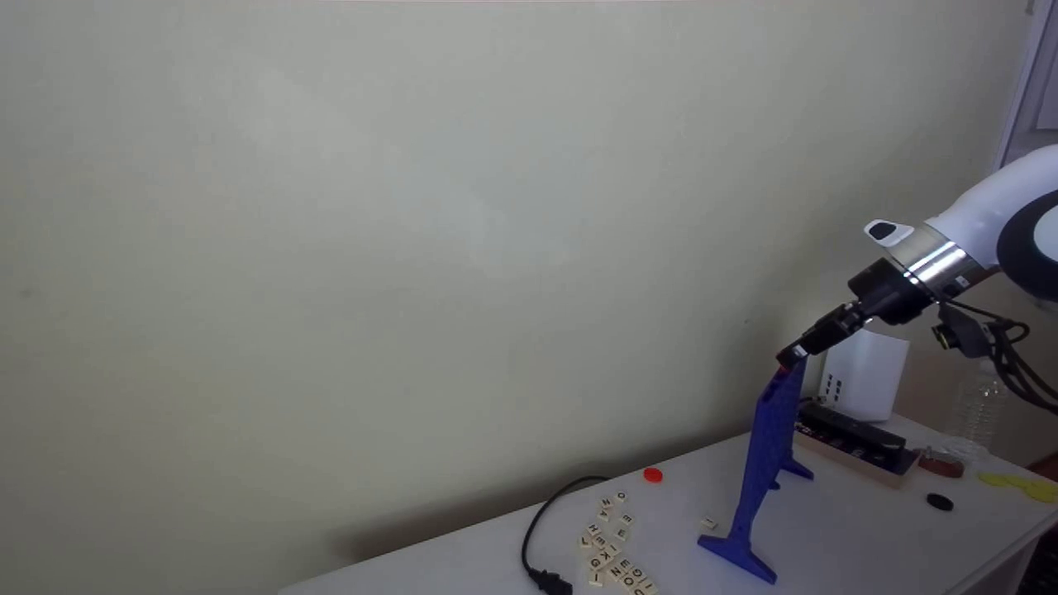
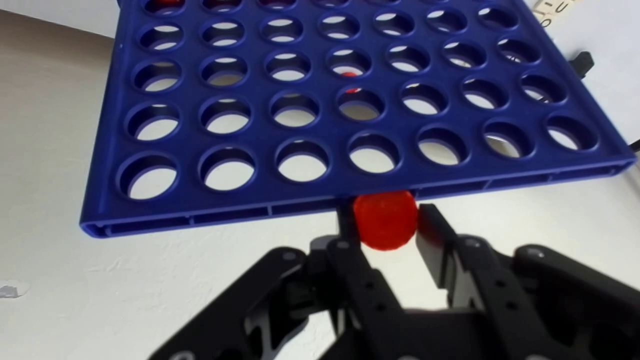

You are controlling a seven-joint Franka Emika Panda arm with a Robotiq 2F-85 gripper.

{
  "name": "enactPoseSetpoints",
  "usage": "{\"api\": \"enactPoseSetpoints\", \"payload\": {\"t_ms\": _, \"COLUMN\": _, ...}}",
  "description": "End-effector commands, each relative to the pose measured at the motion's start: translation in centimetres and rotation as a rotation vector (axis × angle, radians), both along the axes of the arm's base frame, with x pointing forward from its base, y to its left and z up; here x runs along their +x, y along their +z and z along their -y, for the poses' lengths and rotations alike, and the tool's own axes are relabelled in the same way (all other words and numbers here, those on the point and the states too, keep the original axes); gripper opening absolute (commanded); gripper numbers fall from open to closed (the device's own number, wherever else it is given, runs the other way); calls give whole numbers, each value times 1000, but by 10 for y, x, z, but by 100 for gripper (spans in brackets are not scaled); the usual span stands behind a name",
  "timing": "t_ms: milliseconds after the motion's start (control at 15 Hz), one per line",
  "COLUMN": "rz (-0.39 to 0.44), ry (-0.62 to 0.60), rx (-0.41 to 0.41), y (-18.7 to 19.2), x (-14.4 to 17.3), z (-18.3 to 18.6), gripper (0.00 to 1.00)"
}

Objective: Put one orange ring inside the blue gameboard.

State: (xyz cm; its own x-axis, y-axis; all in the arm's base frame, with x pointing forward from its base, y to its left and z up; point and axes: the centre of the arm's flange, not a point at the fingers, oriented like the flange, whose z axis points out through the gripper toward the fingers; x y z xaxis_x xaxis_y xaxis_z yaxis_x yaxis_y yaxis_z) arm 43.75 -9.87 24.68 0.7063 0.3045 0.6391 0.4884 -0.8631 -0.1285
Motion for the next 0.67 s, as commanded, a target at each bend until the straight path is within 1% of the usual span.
{"api": "enactPoseSetpoints", "payload": {"t_ms": 0, "rz": -38, "ry": -15, "rx": -27, "y": -5, "x": -9, "z": -1, "gripper": 10}}
{"api": "enactPoseSetpoints", "payload": {"t_ms": 67, "rz": -37, "ry": -16, "rx": -28, "y": -4, "x": -10, "z": -1, "gripper": 10}}
{"api": "enactPoseSetpoints", "payload": {"t_ms": 133, "rz": -35, "ry": -19, "rx": -28, "y": -3, "x": -10, "z": -2, "gripper": 60}}
{"api": "enactPoseSetpoints", "payload": {"t_ms": 200, "rz": -36, "ry": -20, "rx": -27, "y": -3, "x": -10, "z": -2, "gripper": 62}}
{"api": "enactPoseSetpoints", "payload": {"t_ms": 267, "rz": -38, "ry": -21, "rx": -26, "y": -4, "x": -11, "z": -1, "gripper": 67}}
{"api": "enactPoseSetpoints", "payload": {"t_ms": 533, "rz": -38, "ry": -19, "rx": -17, "y": -4, "x": -13, "z": -3, "gripper": 96}}
{"api": "enactPoseSetpoints", "payload": {"t_ms": 600, "rz": -34, "ry": -18, "rx": -13, "y": -3, "x": -13, "z": -4, "gripper": 99}}
